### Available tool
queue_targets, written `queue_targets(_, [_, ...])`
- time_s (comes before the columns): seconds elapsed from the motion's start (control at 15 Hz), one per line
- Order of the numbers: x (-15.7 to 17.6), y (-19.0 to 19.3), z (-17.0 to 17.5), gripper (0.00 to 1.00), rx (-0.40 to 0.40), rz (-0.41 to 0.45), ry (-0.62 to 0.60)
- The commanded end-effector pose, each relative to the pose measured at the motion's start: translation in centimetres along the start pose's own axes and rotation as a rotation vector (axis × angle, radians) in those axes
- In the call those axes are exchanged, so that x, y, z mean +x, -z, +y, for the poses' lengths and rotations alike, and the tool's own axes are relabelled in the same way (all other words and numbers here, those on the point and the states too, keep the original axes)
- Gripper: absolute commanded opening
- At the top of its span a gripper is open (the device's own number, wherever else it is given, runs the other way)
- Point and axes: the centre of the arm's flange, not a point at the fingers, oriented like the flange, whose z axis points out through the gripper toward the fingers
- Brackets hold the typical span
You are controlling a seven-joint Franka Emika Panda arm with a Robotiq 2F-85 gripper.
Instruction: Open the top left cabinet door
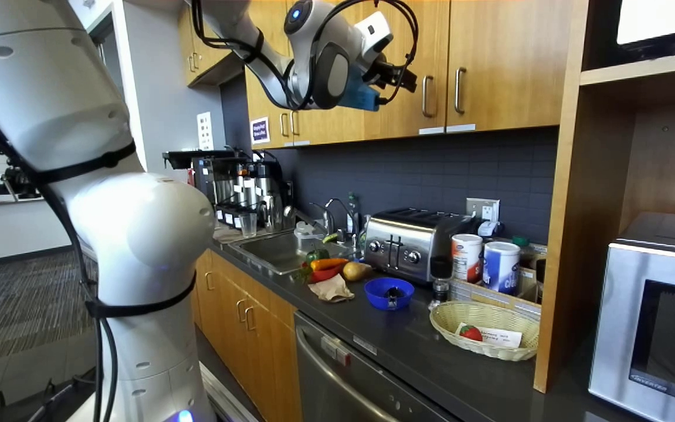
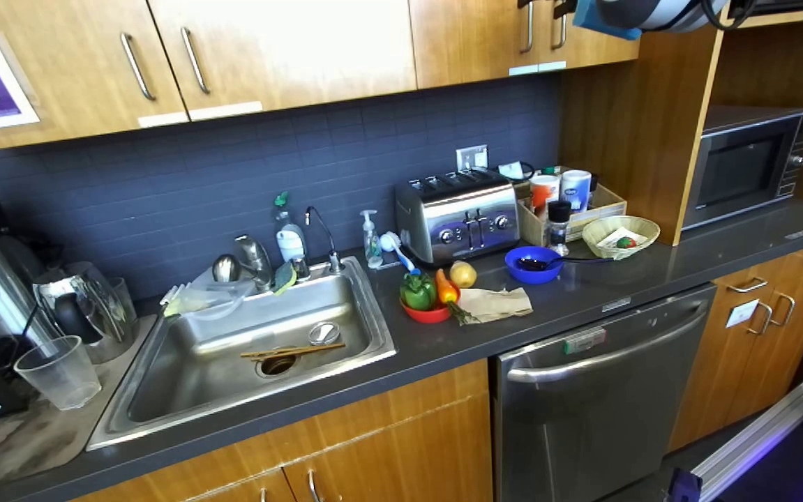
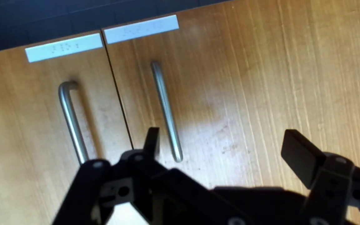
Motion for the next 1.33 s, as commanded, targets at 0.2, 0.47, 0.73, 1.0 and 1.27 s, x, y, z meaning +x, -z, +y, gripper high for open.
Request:
queue_targets(0.2, [-0.7,-0.9,0.2,1.0,-0.011,-0.018,0.006])
queue_targets(0.47, [-0.6,-0.8,0.2,1.0,-0.011,-0.016,0.005])
queue_targets(0.73, [-0.8,-0.8,0.2,1.0,-0.008,-0.01,-0.003])
queue_targets(1.0, [-0.6,-0.5,0.1,1.0,0.019,0.007,-0.04])
queue_targets(1.27, [0.3,-0.9,-0.2,1.0,0.034,0.048,-0.057])
